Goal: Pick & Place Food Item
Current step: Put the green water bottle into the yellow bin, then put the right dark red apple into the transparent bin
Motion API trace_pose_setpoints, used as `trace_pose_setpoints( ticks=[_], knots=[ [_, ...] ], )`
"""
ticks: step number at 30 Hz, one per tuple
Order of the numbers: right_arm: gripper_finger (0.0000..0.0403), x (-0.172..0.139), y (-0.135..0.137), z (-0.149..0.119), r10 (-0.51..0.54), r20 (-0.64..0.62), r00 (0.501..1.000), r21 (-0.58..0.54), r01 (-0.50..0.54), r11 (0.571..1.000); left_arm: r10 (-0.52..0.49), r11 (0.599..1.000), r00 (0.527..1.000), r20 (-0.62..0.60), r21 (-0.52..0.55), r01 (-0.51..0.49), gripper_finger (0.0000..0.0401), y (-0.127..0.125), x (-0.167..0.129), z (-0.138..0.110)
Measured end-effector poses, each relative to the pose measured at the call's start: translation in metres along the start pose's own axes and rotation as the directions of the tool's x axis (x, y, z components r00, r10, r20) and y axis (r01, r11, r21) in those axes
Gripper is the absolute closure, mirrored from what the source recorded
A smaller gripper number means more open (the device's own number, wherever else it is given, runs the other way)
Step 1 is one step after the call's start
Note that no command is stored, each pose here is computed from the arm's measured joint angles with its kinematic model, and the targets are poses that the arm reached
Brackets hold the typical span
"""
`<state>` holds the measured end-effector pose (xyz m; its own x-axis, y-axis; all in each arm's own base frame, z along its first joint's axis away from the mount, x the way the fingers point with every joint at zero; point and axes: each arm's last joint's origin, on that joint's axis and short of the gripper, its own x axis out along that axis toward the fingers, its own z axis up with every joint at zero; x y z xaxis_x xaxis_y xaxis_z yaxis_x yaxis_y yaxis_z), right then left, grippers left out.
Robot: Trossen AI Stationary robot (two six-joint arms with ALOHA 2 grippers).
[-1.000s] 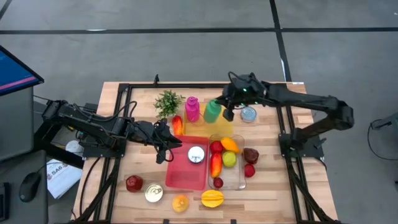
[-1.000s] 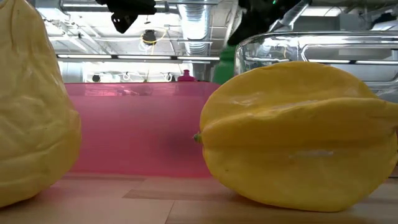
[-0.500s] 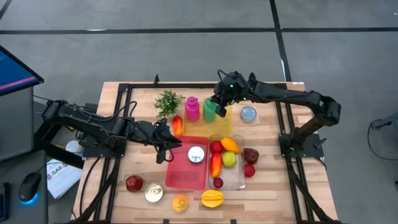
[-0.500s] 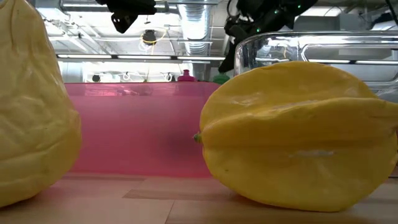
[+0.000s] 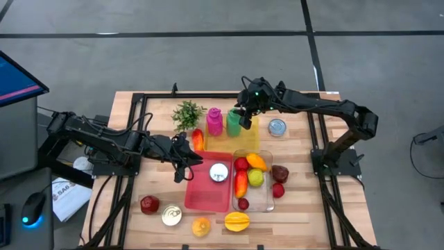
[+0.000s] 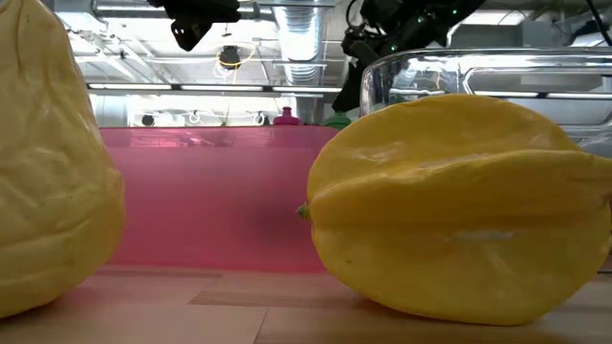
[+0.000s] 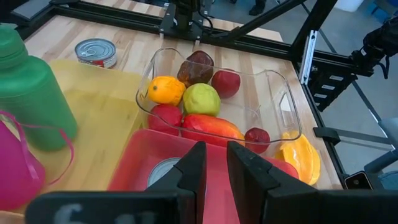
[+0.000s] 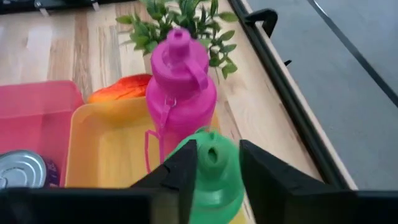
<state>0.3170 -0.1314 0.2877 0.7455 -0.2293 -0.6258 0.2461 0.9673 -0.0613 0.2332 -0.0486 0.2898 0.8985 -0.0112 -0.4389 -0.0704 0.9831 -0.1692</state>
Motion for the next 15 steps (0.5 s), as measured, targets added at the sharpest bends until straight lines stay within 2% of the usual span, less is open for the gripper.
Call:
trace_pose_setpoints(
  ticks=[8,11,15],
  knots=[
    [0.0168,-0.028,0.003,0.034,0.016,-0.012,1.000,-0.007,-0.016,1.000,0.000,1.000,1.000,0.000,0.000,0.000,0.0348,0.000,0.000,0.000],
    [0.0156,-0.044,0.008,0.049,0.027,-0.020,0.999,-0.011,-0.028,1.000,0.000,1.000,1.000,0.000,0.000,0.000,0.0348,0.000,0.000,0.000],
    [0.0167,-0.064,0.017,0.066,0.052,-0.010,0.999,-0.058,-0.052,0.997,0.000,1.000,1.000,0.000,0.000,0.000,0.0348,0.000,0.000,0.000]
  ],
)
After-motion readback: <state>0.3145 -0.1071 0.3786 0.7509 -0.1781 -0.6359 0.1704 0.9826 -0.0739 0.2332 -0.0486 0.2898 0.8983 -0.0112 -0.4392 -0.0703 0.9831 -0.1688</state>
